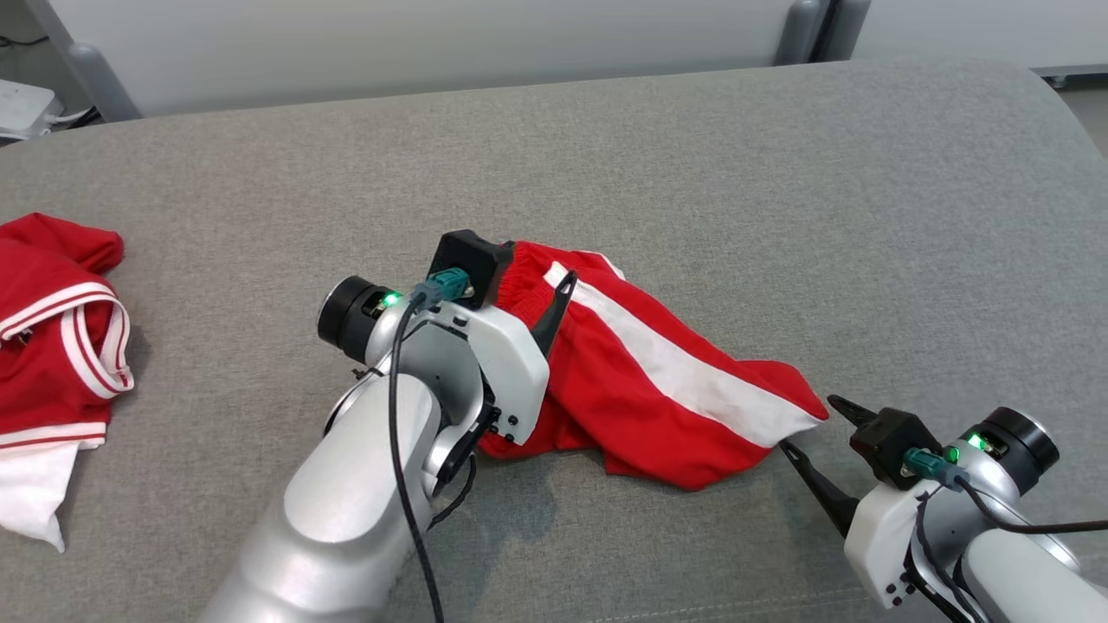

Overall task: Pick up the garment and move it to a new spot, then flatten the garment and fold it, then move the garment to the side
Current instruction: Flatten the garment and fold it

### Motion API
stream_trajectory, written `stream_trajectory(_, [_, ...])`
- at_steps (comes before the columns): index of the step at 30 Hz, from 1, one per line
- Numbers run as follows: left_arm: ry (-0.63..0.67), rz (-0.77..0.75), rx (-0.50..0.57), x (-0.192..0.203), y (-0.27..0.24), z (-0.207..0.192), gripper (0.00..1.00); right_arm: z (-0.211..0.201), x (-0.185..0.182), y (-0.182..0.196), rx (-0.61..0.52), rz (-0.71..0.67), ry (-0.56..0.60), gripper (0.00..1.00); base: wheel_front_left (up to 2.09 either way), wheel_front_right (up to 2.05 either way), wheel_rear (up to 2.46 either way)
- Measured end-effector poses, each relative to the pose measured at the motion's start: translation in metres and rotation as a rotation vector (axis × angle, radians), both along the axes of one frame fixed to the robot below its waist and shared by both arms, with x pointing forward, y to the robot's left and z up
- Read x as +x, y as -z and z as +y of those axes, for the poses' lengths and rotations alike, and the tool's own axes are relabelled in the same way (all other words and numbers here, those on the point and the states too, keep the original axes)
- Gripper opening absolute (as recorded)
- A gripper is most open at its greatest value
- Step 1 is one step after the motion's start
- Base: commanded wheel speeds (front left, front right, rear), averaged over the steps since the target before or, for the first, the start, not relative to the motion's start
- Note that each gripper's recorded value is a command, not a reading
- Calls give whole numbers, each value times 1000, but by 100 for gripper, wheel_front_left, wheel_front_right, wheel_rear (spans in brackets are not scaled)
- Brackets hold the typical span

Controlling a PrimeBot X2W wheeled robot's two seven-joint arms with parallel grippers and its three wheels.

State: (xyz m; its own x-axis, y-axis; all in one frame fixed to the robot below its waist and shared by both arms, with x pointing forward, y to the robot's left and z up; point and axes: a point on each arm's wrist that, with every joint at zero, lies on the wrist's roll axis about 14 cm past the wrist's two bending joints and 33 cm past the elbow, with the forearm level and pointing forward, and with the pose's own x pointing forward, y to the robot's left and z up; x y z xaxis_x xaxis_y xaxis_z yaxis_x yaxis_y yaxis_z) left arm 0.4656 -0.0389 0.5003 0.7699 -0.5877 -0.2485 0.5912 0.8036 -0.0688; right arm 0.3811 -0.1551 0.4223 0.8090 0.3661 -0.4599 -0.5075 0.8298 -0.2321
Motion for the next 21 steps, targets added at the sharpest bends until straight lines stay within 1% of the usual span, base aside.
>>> stream_trajectory(3, [47,50,79,-1,17,-11,100,-3,0,-3,10,-8,18,100,0,0,0])
stream_trajectory(7, [59,89,153,3,32,-18,100,-6,-2,-4,21,-8,37,100,0,0,0])
stream_trajectory(15, [72,162,263,11,55,-24,100,-9,-6,-2,35,-4,65,100,0,0,0])
stream_trajectory(19, [80,167,282,13,56,-26,100,-11,-7,-4,39,-11,76,100,0,0,0])
stream_trajectory(20, [81,166,284,12,56,-27,89,-12,-7,-4,40,-12,78,100,0,0,0])
stream_trajectory(21, [82,166,287,12,56,-27,48,-12,-7,-5,41,-15,81,100,0,0,0])
